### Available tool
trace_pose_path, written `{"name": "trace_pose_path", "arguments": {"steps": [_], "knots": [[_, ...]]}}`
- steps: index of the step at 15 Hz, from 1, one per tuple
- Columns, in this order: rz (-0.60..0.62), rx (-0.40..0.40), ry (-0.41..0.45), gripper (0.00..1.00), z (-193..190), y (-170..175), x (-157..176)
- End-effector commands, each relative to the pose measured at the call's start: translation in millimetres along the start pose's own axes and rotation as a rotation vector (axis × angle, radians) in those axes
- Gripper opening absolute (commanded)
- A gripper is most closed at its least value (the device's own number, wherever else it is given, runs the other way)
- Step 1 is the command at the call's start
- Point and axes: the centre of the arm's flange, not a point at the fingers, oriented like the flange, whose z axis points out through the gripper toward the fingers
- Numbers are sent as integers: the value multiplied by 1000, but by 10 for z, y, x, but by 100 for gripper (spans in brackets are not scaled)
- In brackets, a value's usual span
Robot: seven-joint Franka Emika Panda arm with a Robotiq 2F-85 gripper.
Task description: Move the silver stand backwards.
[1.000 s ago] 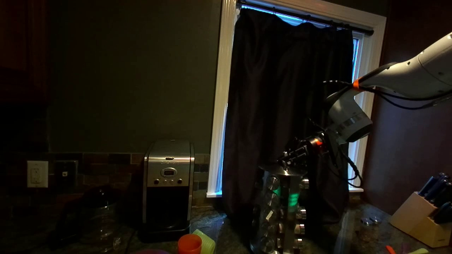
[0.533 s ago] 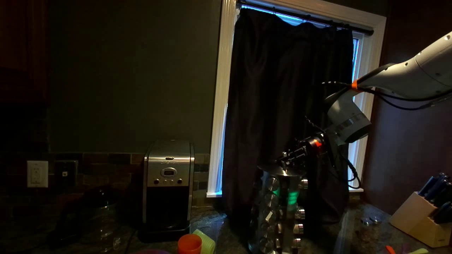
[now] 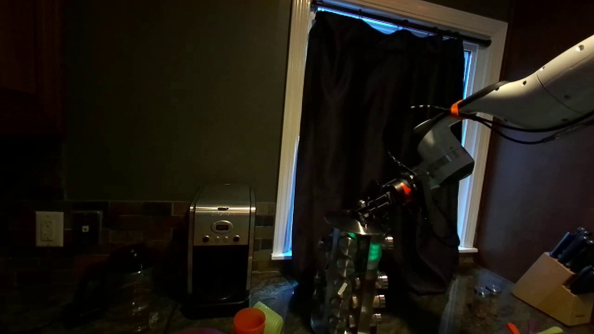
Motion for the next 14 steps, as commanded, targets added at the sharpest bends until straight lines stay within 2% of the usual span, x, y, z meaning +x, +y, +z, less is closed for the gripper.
{"name": "trace_pose_path", "arguments": {"steps": [1,8,14], "knots": [[-56,47,-7,3,74,-287,165],[-24,62,-9,3,147,-355,597],[-31,68,-21,3,369,-481,843]]}}
